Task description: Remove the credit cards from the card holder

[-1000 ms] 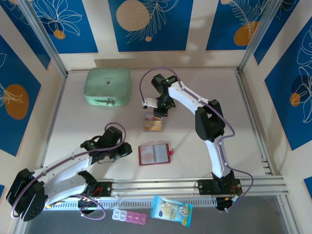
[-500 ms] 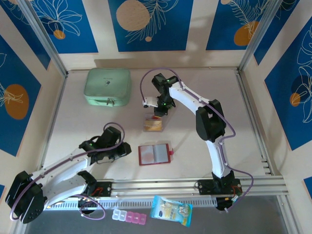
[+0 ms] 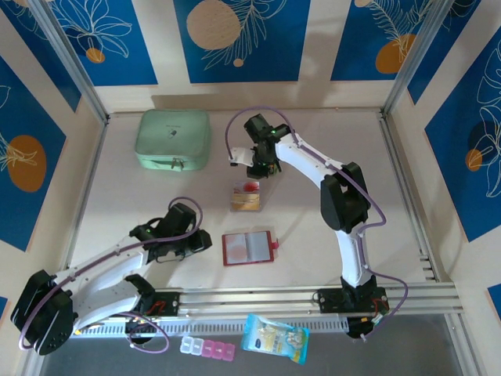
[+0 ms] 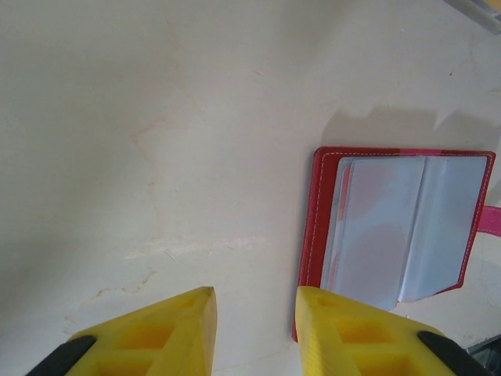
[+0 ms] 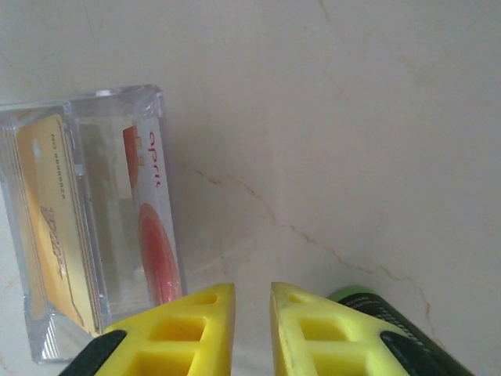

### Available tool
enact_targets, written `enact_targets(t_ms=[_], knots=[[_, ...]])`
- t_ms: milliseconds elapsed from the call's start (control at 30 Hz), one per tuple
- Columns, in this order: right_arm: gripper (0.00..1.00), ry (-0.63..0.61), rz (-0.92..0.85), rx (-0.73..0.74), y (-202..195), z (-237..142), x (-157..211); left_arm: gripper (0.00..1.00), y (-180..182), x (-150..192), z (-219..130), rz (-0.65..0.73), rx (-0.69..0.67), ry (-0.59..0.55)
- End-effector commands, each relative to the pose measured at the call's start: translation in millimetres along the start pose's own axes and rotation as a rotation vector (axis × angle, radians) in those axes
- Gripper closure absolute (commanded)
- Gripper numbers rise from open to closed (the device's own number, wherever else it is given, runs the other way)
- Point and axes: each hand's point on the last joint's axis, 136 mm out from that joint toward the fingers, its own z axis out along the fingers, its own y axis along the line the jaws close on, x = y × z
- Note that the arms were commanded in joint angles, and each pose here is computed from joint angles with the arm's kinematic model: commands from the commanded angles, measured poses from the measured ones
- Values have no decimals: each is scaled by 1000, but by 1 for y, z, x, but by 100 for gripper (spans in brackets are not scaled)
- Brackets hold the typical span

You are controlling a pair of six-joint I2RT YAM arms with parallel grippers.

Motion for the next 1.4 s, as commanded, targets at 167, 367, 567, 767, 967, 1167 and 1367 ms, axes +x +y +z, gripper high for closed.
enact_targets(t_ms=[167,367,567,767,967,1167,1367], knots=[[77,2,-15,22,10,12,-1,68,-6,-5,-4,6,29,-11],[76,6,-28,41,11,12,-2,68,-4,-3,-4,2,29,-10],[76,-34,-24,134,-6,-15,-14,68,-3,-4,-4,0,31,-15],[76,-89,-8,172,-4,-43,-24,68,-7,-4,-1,10,45,-9],[76,-201,127,134,19,-74,-37,68,-13,-5,4,30,57,7],[76,-316,322,20,71,-86,-46,68,-20,-9,11,51,73,19],[76,-364,558,-76,117,-81,-38,69,-24,-7,20,64,88,46]])
